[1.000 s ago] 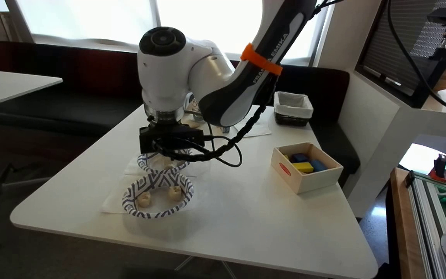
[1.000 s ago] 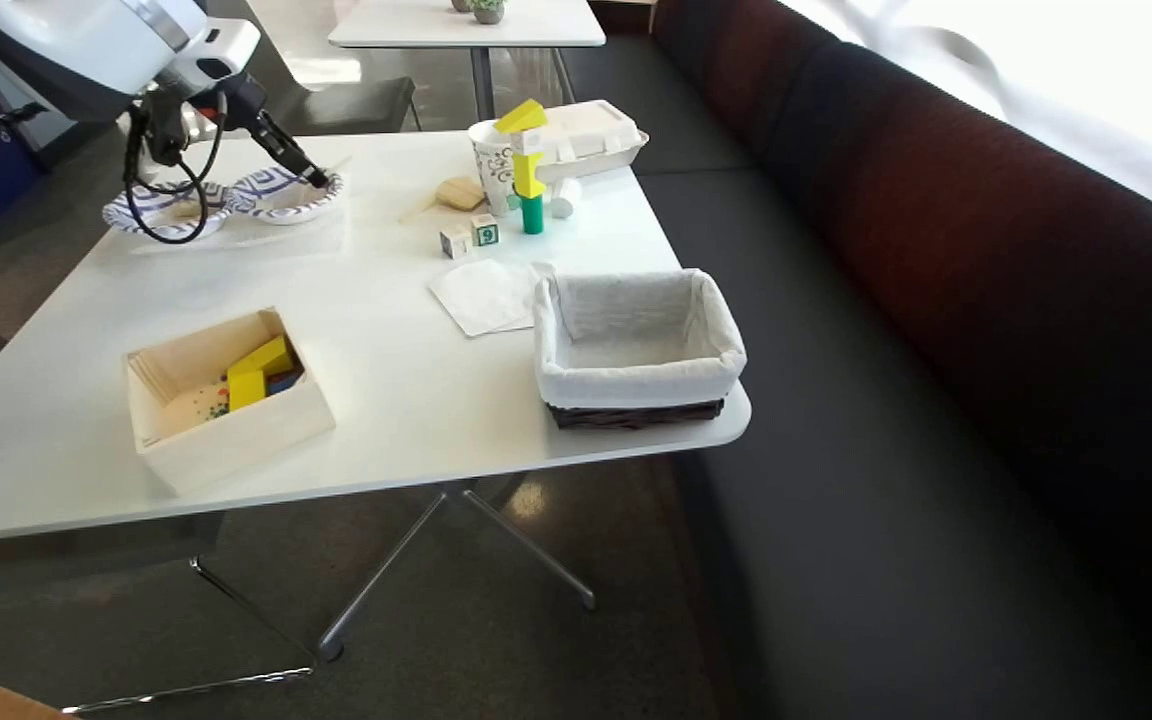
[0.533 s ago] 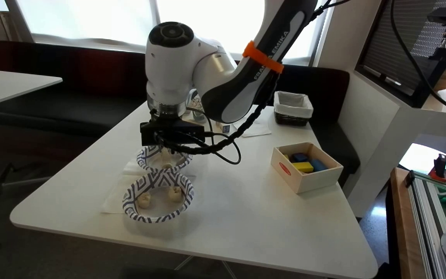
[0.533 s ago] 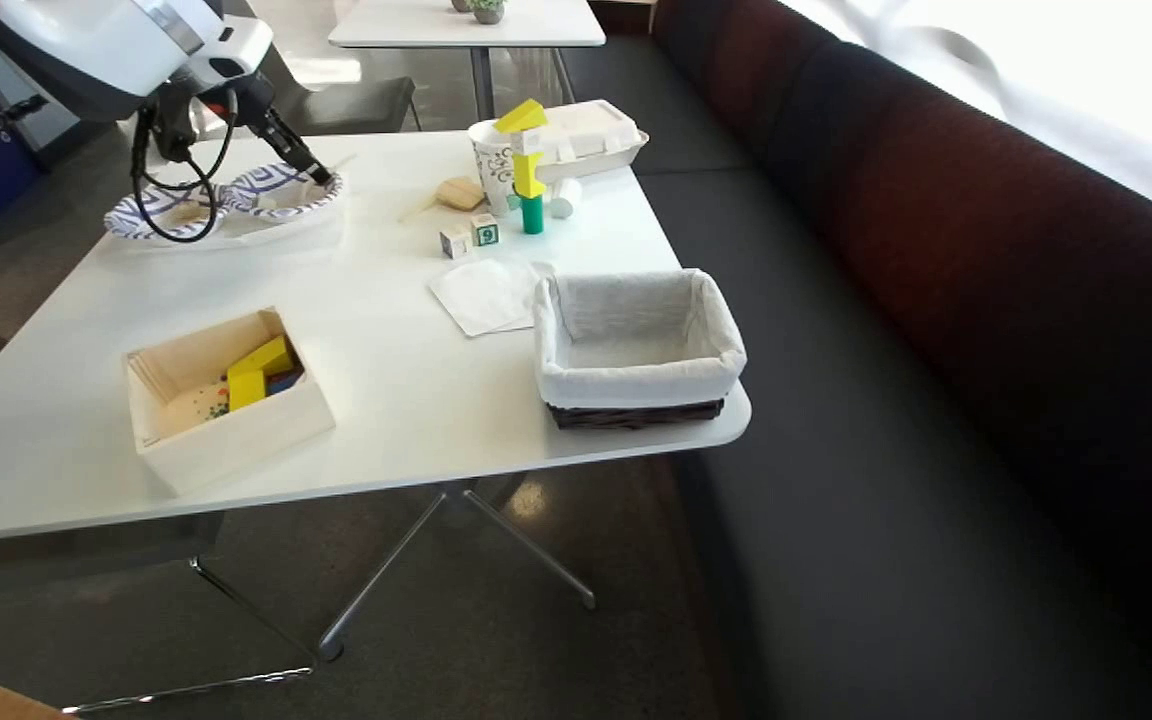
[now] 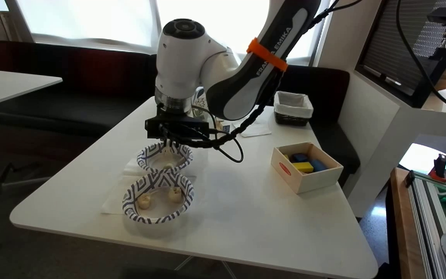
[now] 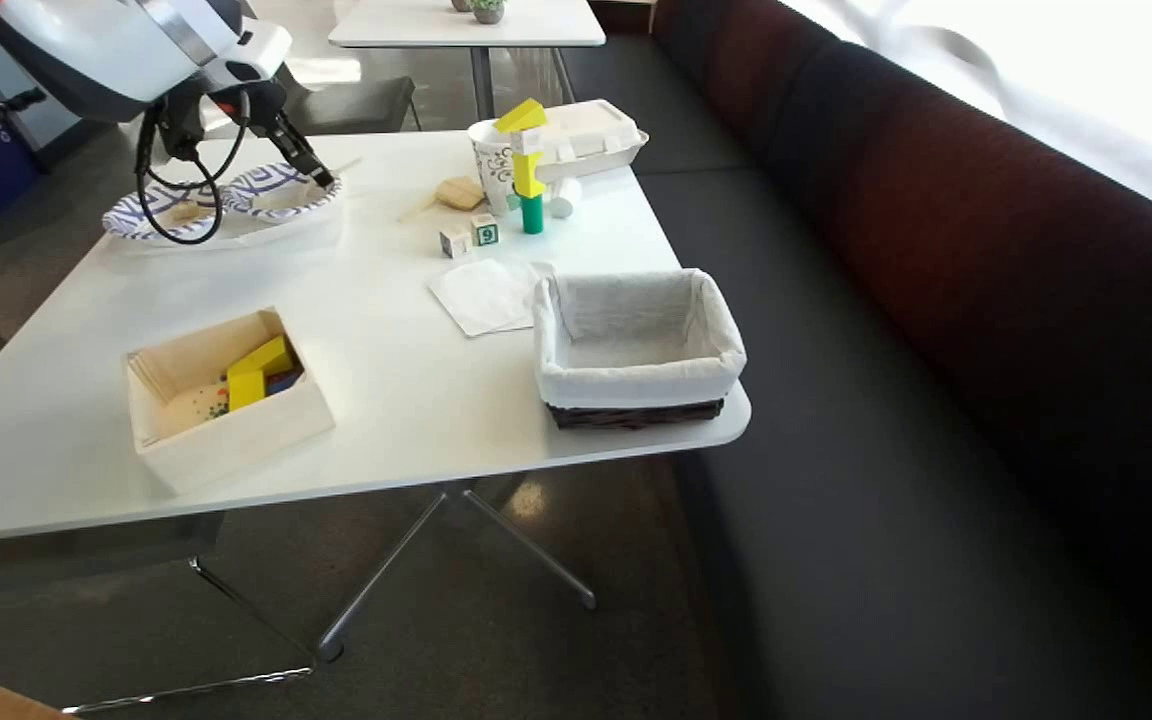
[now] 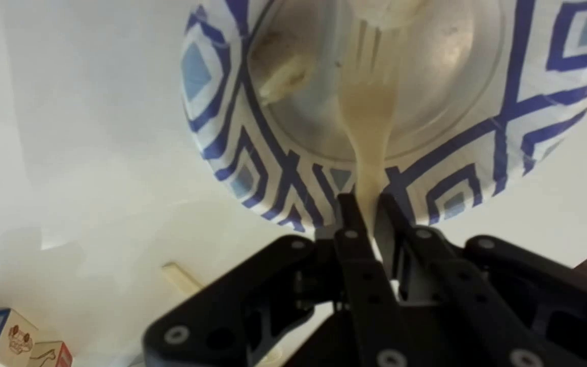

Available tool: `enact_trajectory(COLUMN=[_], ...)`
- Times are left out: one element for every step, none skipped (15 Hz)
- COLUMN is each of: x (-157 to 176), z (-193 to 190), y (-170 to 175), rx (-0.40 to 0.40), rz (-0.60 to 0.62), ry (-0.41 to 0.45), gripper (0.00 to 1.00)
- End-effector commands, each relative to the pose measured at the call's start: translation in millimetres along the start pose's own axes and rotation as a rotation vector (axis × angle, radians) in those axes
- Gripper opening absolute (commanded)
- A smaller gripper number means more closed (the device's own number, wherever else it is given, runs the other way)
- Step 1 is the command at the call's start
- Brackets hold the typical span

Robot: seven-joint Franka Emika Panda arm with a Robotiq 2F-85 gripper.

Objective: Use the fork to move one object from the right plate to the left plate

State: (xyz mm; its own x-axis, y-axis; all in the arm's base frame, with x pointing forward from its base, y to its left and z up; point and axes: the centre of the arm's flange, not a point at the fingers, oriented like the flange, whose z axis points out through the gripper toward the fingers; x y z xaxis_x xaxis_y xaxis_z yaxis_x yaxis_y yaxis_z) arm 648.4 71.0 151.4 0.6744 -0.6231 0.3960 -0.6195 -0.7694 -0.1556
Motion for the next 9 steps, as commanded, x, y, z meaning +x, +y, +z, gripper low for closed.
enact_trajectory(x=[-3.0,-6.9,-10.8,-13.6,-13.7,-13.6,-12.9,-10.0,-8.5], z=[7.8,8.6,9.8,11.0,11.0,10.4,11.2,12.7,12.1], y=[-6.5,-10.9,-14.7,-18.1,-15.8,-13.6,-13.8,-13.4,-13.2], rx=[-0.003,0.003,0.005,0.01,0.017,0.023,0.024,0.023,0.023], rz=[-0.013,-0.018,-0.026,-0.031,-0.035,-0.037,-0.032,-0.03,-0.026], ry=[-0.046,-0.057,-0.062,-0.069,-0.078,-0.084,-0.094,-0.099,-0.105], gripper=[0.03,0.03,0.03,0.03,0.03,0.03,0.03,0.03,0.03])
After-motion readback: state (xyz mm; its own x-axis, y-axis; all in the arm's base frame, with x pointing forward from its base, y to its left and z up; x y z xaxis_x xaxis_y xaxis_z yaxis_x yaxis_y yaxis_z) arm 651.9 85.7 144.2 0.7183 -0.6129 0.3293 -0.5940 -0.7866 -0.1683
